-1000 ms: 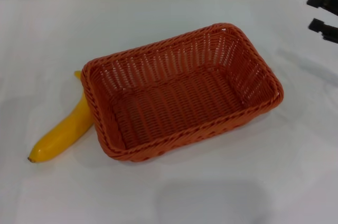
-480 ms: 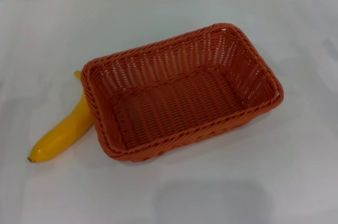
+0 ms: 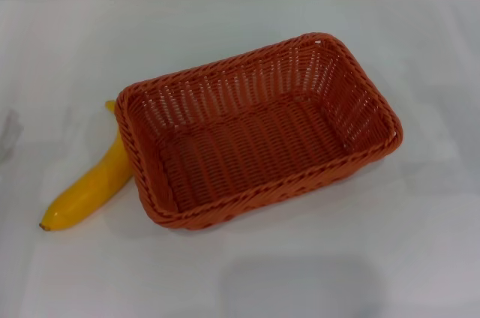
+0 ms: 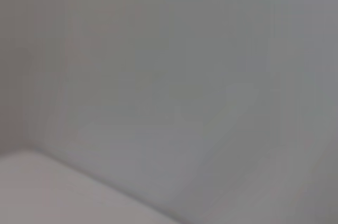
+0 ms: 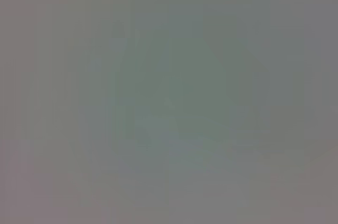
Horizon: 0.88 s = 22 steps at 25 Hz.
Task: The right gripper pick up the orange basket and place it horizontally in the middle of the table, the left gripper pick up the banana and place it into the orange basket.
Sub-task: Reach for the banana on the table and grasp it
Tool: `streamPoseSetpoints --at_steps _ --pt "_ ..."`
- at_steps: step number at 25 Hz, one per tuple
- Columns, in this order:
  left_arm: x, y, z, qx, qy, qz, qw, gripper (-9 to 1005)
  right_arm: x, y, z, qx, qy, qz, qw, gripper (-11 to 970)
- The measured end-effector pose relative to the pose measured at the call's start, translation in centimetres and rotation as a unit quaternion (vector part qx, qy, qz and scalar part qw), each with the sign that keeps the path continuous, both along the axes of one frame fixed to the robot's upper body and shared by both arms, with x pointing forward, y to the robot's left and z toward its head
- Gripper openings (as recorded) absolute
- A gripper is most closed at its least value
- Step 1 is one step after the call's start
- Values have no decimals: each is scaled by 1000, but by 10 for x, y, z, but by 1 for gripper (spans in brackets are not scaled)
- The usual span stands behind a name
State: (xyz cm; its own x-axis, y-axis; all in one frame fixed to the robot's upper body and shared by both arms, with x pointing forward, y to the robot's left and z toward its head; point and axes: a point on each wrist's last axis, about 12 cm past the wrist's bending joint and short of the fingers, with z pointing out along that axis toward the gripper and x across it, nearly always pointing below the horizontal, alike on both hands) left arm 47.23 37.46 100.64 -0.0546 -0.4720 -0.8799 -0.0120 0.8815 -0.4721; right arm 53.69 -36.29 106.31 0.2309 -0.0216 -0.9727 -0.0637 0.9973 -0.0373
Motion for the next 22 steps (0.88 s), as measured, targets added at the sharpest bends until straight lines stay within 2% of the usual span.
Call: streamPoseSetpoints --at_steps 4,7,9,12,13,14,18,21,22 --pt "4 14 14 -46 39 -101 993 845 5 -8 1 8 12 -20 1000 869" --pt "4 24 36 -68 59 -186 978 845 10 -11 -2 25 30 -37 999 869" --pt "2 29 50 -70 69 -224 970 845 13 -12 -4 32 47 -45 997 869" --pt "3 36 70 -61 110 -283 951 845 19 -12 -6 38 63 -49 996 869" --pt "7 38 83 -54 154 -323 932 845 21 -12 -5 39 65 -50 996 869" --pt "7 38 83 -54 154 -323 932 845 22 -12 -5 39 66 -50 996 869" --pt "20 39 106 -16 211 -377 902 846 25 -11 -4 43 66 -49 996 870" --pt "29 40 121 30 250 -399 882 846 25 -12 -3 46 66 -49 996 870" --pt "34 39 126 49 269 -409 871 846 25 -12 -3 46 66 -49 996 870"
